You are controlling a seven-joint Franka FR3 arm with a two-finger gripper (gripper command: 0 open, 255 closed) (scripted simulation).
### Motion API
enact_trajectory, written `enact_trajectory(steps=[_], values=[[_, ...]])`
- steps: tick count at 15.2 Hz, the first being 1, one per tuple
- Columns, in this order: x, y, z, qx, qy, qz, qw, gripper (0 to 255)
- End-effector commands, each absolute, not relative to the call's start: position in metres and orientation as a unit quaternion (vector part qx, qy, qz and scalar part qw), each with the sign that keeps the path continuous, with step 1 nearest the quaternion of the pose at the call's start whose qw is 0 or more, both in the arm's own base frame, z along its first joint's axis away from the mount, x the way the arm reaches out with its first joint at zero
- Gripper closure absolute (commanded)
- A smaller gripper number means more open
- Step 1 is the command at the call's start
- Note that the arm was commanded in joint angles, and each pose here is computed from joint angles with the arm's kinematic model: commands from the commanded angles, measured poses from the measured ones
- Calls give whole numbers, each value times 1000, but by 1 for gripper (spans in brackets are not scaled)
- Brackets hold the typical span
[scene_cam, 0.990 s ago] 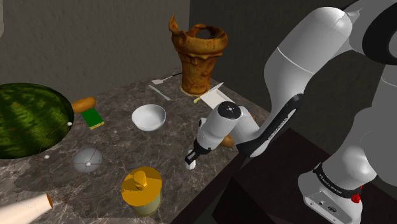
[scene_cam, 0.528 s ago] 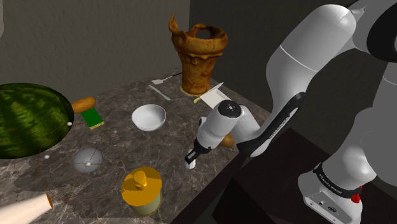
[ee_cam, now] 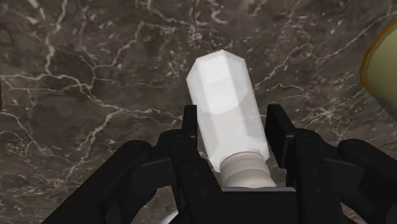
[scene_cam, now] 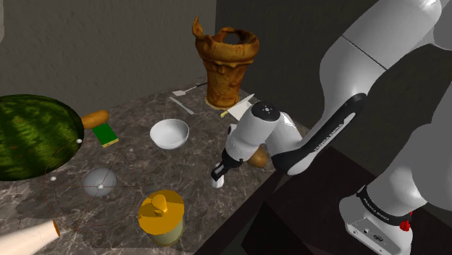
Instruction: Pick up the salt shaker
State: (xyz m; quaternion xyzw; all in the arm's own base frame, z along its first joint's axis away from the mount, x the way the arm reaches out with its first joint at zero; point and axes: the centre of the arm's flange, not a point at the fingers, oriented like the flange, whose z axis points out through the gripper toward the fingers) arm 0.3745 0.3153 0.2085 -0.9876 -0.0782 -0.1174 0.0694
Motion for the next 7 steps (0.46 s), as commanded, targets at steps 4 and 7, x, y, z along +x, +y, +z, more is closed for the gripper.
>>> enact_trajectory(steps=[4,7], values=[[374,315,234,-988,-78,-117,69,255],[374,315,240,-988,-78,-117,69,255]])
